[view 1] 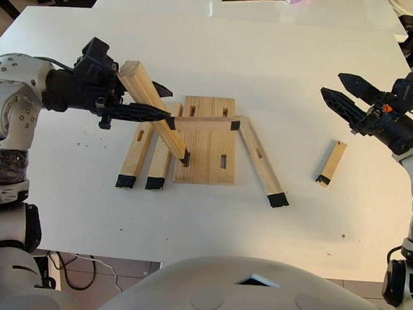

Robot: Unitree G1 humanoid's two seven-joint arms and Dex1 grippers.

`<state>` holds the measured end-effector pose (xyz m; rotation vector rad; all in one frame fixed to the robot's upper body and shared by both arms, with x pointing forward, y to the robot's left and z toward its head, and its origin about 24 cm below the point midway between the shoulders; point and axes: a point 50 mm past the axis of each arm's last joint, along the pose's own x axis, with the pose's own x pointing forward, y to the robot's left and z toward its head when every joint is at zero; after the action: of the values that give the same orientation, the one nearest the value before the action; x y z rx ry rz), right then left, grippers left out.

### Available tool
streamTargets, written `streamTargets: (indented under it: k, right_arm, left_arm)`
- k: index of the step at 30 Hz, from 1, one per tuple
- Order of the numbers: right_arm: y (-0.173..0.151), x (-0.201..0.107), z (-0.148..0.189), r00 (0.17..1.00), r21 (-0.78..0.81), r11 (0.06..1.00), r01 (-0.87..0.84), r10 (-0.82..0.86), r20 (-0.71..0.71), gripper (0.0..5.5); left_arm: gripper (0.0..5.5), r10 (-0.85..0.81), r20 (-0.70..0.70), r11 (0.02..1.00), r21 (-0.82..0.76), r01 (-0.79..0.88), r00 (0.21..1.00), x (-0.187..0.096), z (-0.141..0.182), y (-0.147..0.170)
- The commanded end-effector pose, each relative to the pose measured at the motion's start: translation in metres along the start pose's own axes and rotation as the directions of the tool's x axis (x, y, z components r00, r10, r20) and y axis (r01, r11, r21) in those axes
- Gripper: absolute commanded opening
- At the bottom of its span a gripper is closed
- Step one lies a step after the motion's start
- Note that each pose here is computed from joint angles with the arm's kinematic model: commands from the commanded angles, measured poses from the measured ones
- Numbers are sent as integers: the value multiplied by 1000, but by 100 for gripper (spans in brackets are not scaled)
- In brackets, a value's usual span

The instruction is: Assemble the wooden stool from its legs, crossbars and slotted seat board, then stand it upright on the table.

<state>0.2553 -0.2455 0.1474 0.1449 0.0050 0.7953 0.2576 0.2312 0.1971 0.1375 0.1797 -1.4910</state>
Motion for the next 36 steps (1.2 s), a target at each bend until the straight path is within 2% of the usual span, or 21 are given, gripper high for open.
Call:
streamTargets:
  k: [1,13,24,30,36]
  right_arm:
    - [-9,-5,10,999,-44,999,33,-33,-3,359]
    - [-14,1,14,1000,-49,999,24,-24,-9,359]
    - [-10,6,5,999,-39,999,-3,2,-32,359]
    - [-7,12,2,1000,-26,1000,-15,14,-25,359]
    - [-6,14,-2,1000,-15,1000,-6,5,-24,359]
  left_arm:
    - [206,4,-12,1000,-4,-4,1000,1,-3,-4]
    - [206,21,-7,1000,20,-21,1000,7,-8,2]
    - [205,6,-88,999,44,-2,996,9,-23,9]
    - [205,45,-73,998,34,-43,996,15,-34,2]
    - [205,51,-133,998,40,-46,990,18,-46,-17]
